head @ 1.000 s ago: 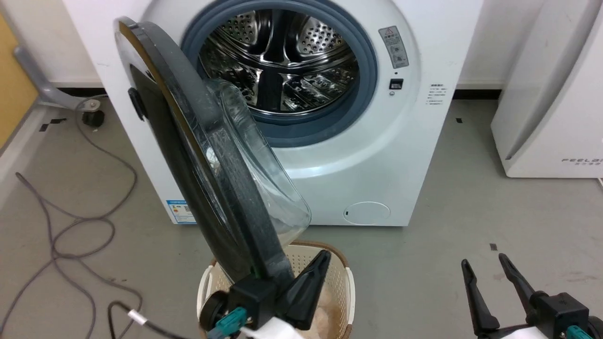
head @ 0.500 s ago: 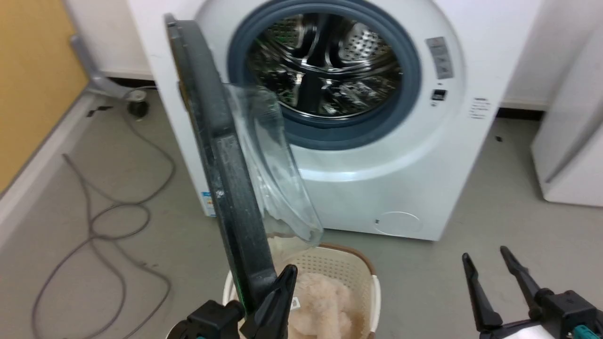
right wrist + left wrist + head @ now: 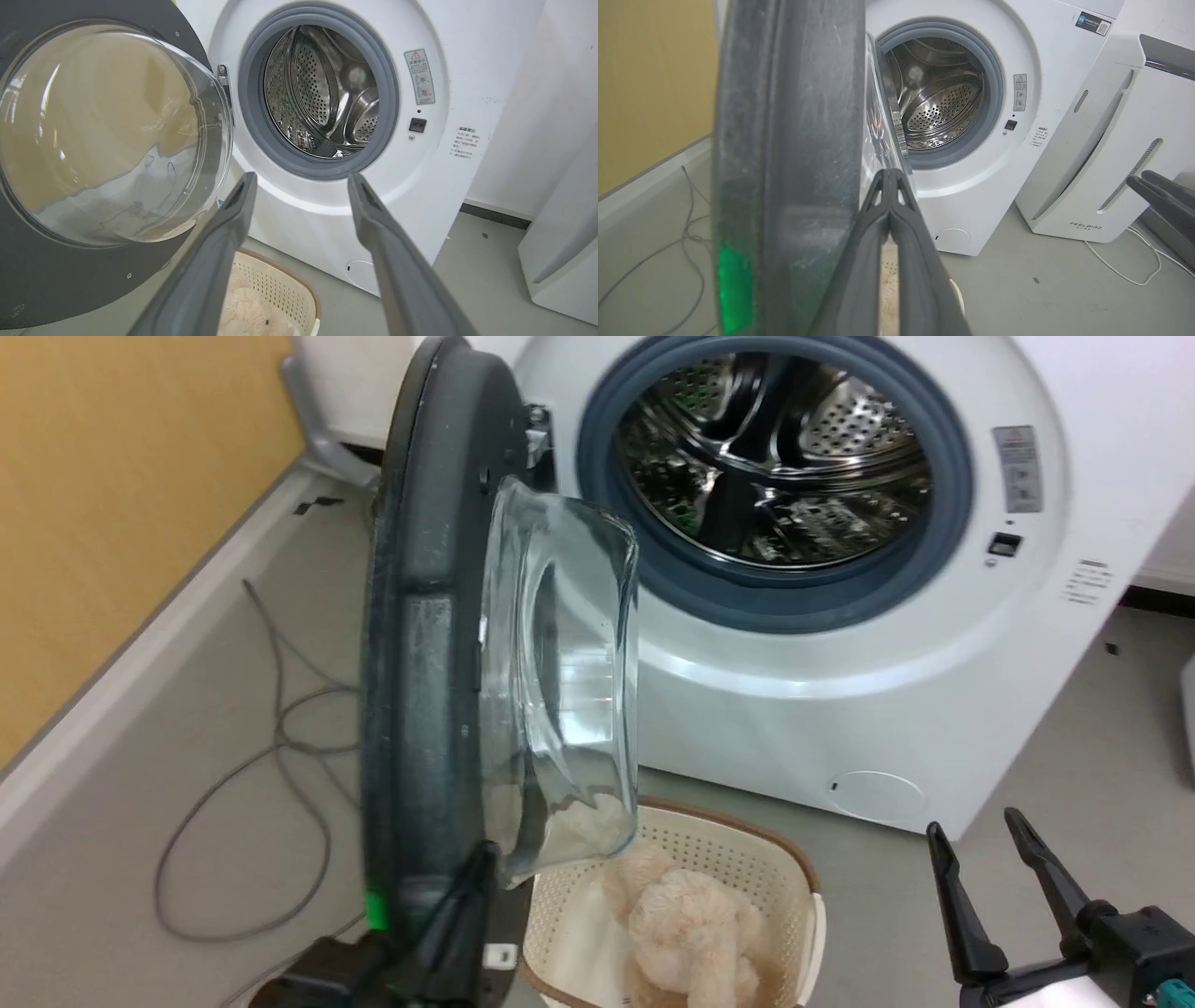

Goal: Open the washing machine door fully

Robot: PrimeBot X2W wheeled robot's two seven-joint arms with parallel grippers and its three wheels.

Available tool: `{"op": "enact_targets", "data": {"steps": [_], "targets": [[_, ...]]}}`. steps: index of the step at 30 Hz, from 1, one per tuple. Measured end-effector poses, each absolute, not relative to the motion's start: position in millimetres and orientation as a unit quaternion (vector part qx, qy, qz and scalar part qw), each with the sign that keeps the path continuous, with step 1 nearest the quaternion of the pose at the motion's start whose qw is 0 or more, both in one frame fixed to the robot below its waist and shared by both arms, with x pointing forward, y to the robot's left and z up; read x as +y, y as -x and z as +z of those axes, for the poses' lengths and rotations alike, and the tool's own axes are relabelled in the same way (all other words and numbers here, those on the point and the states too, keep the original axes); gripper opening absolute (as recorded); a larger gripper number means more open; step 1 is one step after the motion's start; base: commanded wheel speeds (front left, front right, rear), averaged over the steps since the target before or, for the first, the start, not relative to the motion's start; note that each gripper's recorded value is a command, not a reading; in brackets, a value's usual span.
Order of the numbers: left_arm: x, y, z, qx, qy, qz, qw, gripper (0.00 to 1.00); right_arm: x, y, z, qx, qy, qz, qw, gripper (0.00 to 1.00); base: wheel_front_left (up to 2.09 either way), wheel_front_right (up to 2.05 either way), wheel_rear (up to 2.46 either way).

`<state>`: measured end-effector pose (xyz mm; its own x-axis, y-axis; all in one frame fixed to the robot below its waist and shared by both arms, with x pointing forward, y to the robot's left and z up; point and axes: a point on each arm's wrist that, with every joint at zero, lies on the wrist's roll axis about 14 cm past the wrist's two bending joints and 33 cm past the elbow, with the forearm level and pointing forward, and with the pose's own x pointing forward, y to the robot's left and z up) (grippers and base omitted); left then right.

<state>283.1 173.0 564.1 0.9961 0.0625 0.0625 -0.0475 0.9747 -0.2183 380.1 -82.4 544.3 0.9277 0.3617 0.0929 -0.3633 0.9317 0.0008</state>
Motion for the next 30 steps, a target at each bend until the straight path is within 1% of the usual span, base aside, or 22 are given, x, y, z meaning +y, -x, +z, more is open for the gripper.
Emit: {"op": "enact_targets", "data": {"steps": [7,16,23,30], "targets": [[224.1,-275.5,560.7,-0.048,0.081,0.103,0.99,0.0,-72.8,-383.9,543.1,-0.042,-0.012,0.198,0.979,1.0,0.0,0.0,0.0],[302.8,-285.4,553.9,-0.072,0.052,0.189,0.978,0.0,-76.0,-385.0,549.0,-0.049,-0.013,0.194,0.98,1.0,0.0,0.0,0.0],[344.3,-297.9,553.1,-0.085,0.033,0.223,0.97,0.0,-84.0,-386.3,548.5,-0.047,-0.017,0.182,0.982,1.0,0.0,0.0,0.0],[384.1,-300.9,545.4,-0.074,0.025,0.265,0.961,0.0,-92.0,-386.8,547.7,-0.042,-0.023,0.171,0.984,1.0,0.0,0.0,0.0]]}}
